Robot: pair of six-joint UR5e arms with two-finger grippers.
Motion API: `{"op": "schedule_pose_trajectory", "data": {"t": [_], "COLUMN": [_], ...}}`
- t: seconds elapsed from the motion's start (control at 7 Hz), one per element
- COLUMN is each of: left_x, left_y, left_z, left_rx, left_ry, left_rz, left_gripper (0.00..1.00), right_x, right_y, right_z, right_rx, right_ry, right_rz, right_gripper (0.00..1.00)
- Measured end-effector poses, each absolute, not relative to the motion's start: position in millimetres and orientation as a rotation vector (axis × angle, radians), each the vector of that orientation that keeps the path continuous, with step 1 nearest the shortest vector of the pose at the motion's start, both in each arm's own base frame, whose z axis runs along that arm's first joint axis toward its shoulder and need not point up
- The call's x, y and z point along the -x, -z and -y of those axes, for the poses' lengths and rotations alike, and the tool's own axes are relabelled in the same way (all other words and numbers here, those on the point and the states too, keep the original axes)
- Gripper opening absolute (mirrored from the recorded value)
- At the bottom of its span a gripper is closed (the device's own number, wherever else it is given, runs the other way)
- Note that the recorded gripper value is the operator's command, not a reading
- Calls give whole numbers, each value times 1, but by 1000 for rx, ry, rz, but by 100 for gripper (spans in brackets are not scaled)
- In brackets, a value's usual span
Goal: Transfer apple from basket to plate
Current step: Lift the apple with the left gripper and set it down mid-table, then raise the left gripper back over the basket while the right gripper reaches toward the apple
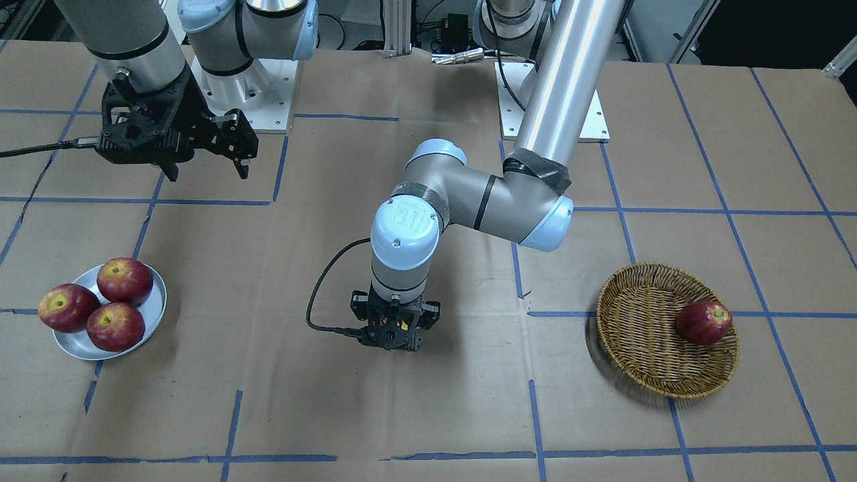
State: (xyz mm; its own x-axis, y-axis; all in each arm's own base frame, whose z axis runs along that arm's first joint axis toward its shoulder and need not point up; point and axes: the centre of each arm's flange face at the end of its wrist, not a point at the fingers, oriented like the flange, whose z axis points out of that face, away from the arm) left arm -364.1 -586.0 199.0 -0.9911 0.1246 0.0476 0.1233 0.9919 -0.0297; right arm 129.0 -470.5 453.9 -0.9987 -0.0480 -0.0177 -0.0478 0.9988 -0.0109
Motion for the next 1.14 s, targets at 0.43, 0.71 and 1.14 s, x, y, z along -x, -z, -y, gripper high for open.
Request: {"op": "schedule_pose_trajectory", "data": {"t": [0.43, 0.71, 1.14], "left_x": [364, 349, 265], "left_y": [-210, -268, -427], "left_z": [585, 581, 523], "left_rx": [156, 135, 155], "left_ry": [-48, -63, 9], "left_rz": [3084, 3073, 3085], "left_gripper": [99, 99, 99], "right_x": [-129, -129, -131], "right_y": [-454, -454, -456], "right_z": [471, 471, 470], "right_rx": [74, 73, 77], "right_ry": [18, 19, 26], "right_rz": [-3123, -3123, -3121], "right_gripper": [100, 100, 100]}}
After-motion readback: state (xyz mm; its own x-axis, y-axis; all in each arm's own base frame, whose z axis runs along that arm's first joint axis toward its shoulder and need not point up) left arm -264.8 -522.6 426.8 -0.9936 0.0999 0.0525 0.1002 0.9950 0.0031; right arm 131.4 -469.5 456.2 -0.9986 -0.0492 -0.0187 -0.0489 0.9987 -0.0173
